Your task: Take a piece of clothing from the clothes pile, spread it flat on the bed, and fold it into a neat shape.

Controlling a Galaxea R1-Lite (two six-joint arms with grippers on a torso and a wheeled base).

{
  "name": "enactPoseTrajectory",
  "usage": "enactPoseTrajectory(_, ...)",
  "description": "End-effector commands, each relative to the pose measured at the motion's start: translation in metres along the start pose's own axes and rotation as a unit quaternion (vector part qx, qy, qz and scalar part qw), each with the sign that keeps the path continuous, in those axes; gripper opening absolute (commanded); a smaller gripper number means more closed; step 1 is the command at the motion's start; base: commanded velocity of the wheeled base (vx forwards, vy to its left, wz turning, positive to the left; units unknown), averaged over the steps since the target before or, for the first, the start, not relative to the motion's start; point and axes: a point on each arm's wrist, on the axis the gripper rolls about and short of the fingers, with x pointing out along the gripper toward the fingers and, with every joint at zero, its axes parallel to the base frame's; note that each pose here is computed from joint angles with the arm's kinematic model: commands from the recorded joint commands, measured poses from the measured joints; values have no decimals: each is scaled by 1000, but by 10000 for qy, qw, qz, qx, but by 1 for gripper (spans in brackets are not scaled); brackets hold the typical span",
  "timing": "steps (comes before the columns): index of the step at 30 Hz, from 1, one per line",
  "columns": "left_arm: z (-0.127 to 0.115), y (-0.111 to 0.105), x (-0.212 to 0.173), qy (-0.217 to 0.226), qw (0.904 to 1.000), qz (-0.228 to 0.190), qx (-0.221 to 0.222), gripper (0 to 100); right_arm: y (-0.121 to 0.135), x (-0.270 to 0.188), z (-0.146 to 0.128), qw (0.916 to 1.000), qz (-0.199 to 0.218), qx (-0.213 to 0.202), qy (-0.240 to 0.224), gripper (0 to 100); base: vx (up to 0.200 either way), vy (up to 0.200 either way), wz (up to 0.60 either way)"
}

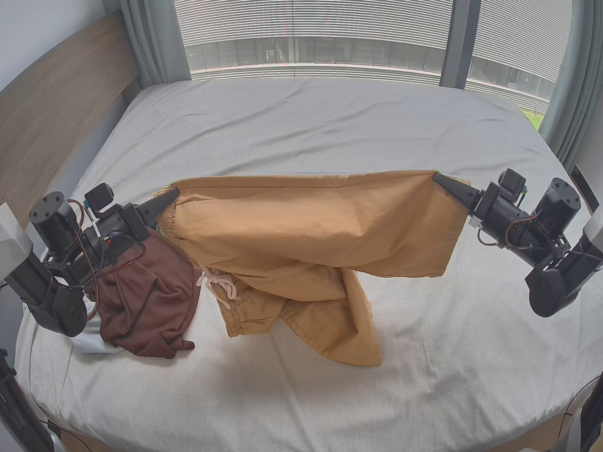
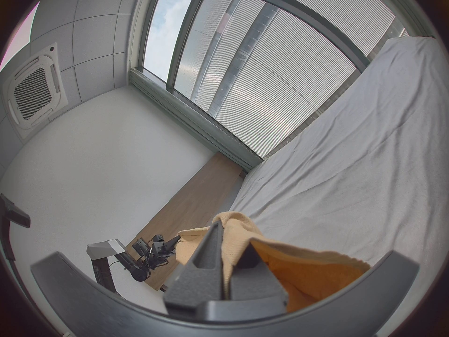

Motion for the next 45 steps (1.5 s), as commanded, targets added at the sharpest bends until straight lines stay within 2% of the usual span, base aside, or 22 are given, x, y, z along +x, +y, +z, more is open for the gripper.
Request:
enactPoseTrajectory(1,7,3,-1,-88,9999,29,61,0,-22,18,-10,9999,0,68,90,0,0,0,0)
enactPoseTrajectory(17,10,18,10,-242,9994,220,91,0,-48,31,-7,10000,-31,-12,-44,0,0,0,0)
enactPoseTrajectory(30,-6,51,45,-275,9995,129,43,0,-83,43,-9,9998,-96,-75,-156,0,0,0,0)
enactPoseTrajectory(35,-12,59,55,-350,9990,158,-206,0,-96,51,-12,9997,-76,-102,-194,0,0,0,0)
enactPoseTrajectory(45,-27,75,75,-413,9988,165,-221,0,-125,62,-14,9992,-31,-235,-336,0,0,0,0)
